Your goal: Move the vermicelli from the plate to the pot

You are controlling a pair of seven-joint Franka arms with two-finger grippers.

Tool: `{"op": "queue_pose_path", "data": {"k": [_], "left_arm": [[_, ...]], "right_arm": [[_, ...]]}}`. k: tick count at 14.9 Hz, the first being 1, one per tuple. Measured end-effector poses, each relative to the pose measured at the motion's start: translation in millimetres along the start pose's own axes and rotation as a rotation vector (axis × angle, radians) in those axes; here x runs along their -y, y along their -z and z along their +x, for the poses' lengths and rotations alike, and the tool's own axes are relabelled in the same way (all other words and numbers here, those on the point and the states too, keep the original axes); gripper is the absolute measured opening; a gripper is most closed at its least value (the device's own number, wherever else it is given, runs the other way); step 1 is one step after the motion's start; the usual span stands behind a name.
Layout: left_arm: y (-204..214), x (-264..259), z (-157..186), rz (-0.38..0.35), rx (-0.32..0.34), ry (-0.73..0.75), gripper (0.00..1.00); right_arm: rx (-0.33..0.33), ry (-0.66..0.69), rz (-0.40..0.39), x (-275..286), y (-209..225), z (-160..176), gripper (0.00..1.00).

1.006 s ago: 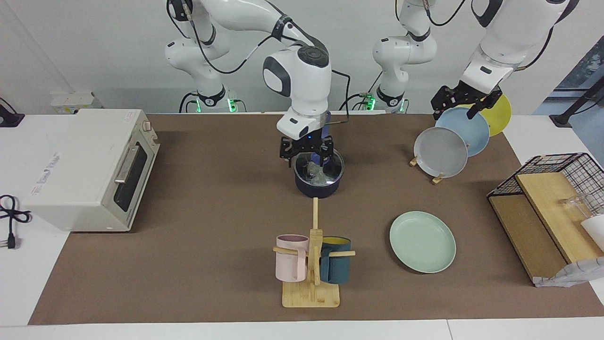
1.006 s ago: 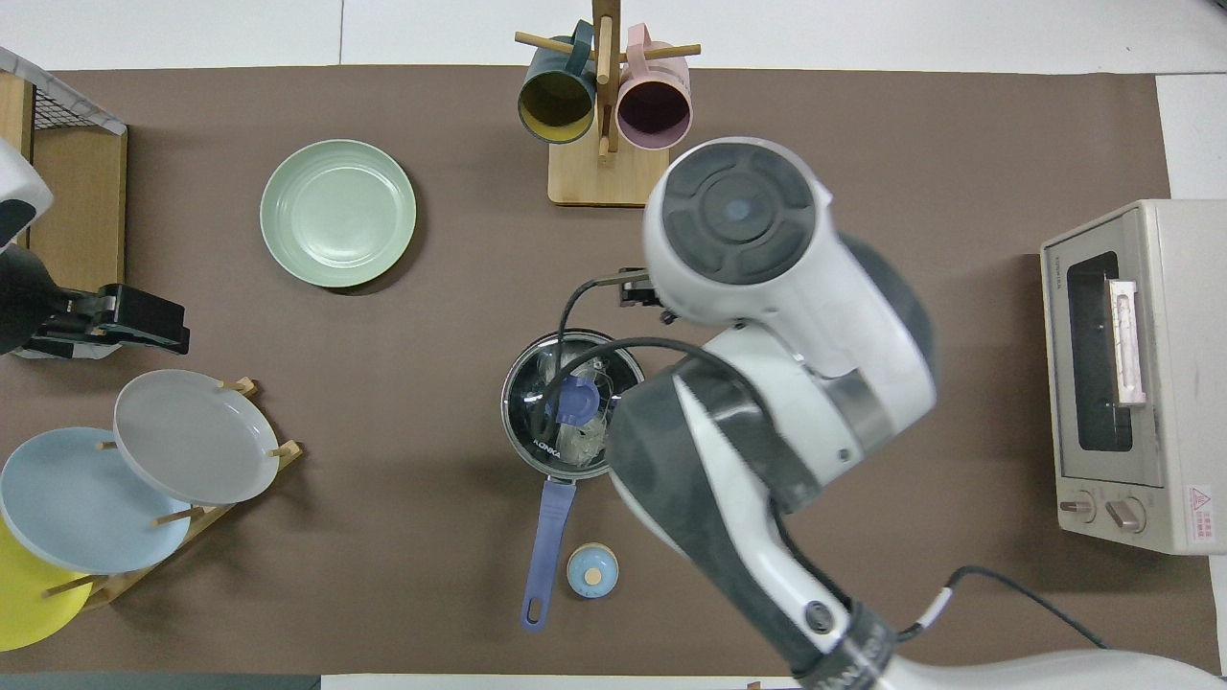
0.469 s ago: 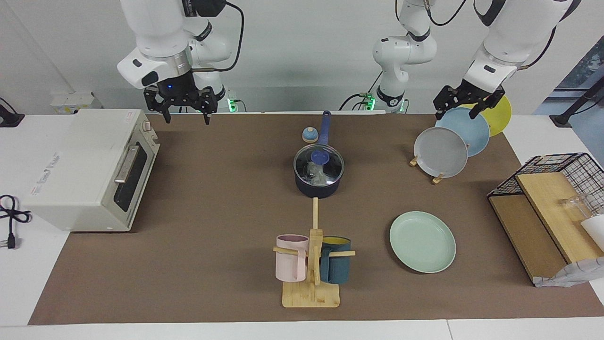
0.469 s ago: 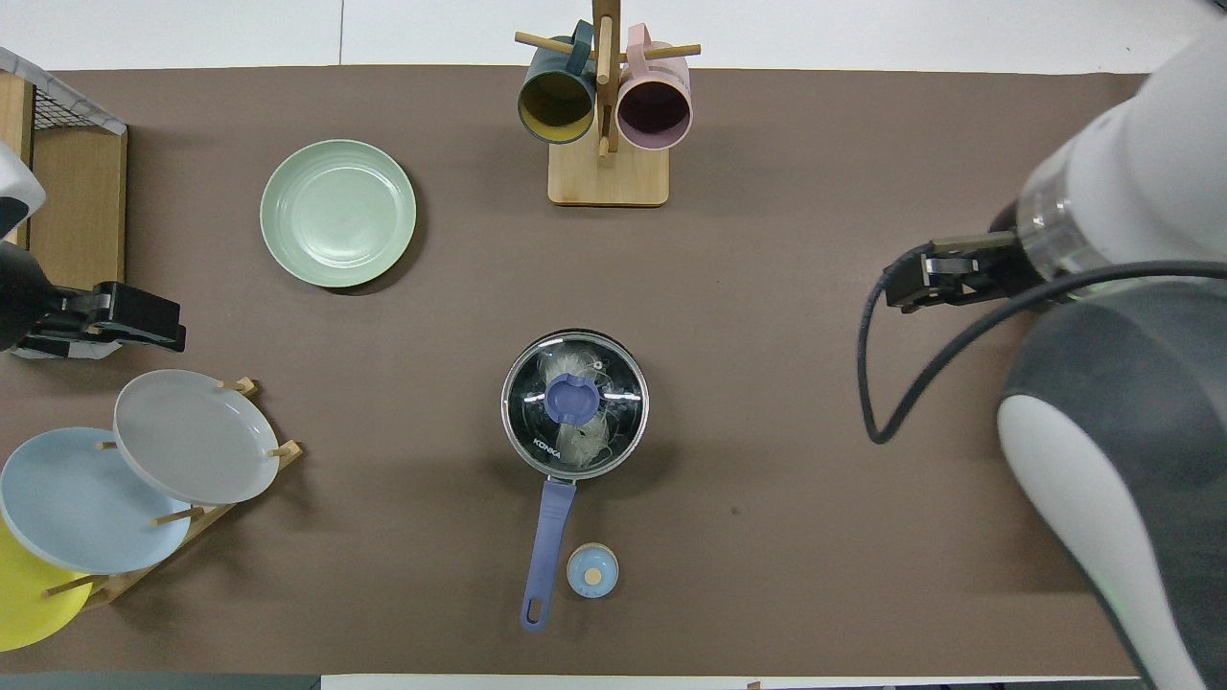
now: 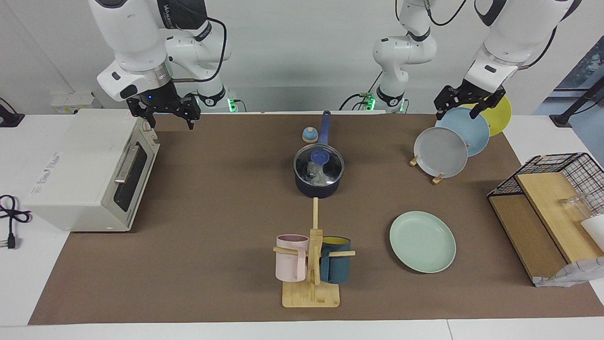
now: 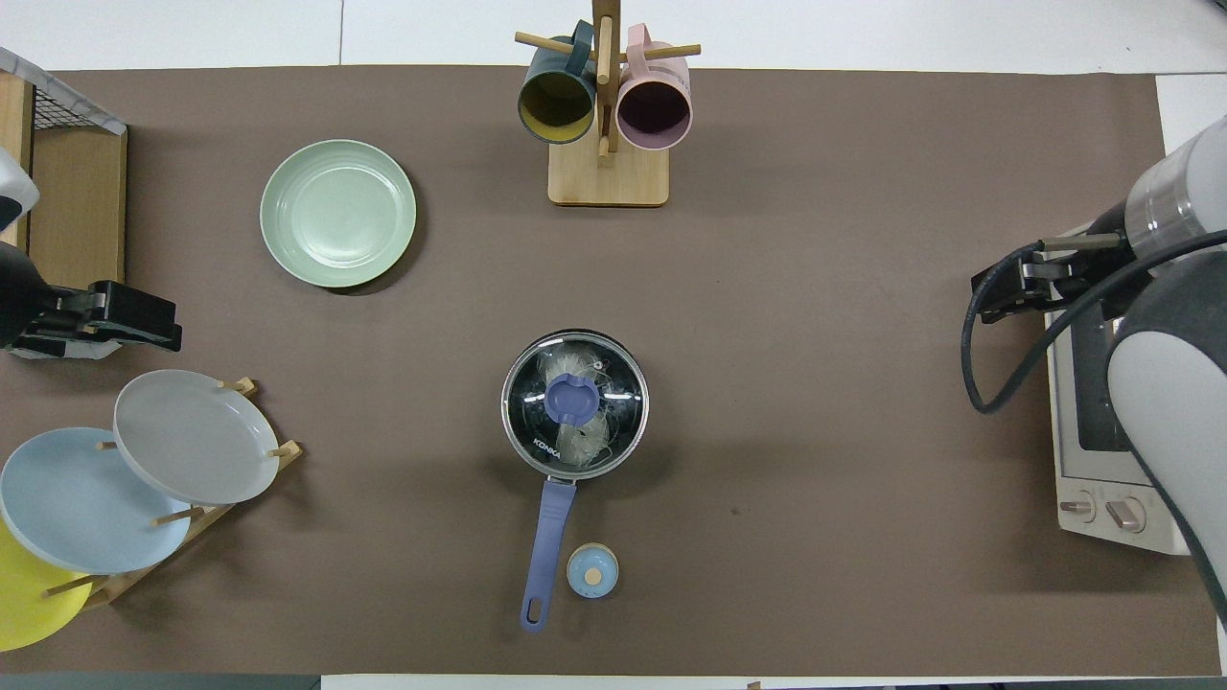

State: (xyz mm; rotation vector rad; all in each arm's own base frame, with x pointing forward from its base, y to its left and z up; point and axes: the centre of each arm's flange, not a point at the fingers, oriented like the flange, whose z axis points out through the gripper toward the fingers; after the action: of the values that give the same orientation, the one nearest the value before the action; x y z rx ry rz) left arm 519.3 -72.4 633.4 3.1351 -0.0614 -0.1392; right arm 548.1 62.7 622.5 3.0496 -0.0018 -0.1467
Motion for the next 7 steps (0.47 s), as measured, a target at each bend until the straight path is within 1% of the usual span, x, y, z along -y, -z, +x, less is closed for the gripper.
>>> {"op": "queue_pose_path", "data": {"k": [7], "left_arm": [[0, 0, 0, 0.0, 0.002, 0.0, 1.0]], "right_arm": [[0.017, -0.006, 0.021, -27, -6, -5, 1.0]]}}
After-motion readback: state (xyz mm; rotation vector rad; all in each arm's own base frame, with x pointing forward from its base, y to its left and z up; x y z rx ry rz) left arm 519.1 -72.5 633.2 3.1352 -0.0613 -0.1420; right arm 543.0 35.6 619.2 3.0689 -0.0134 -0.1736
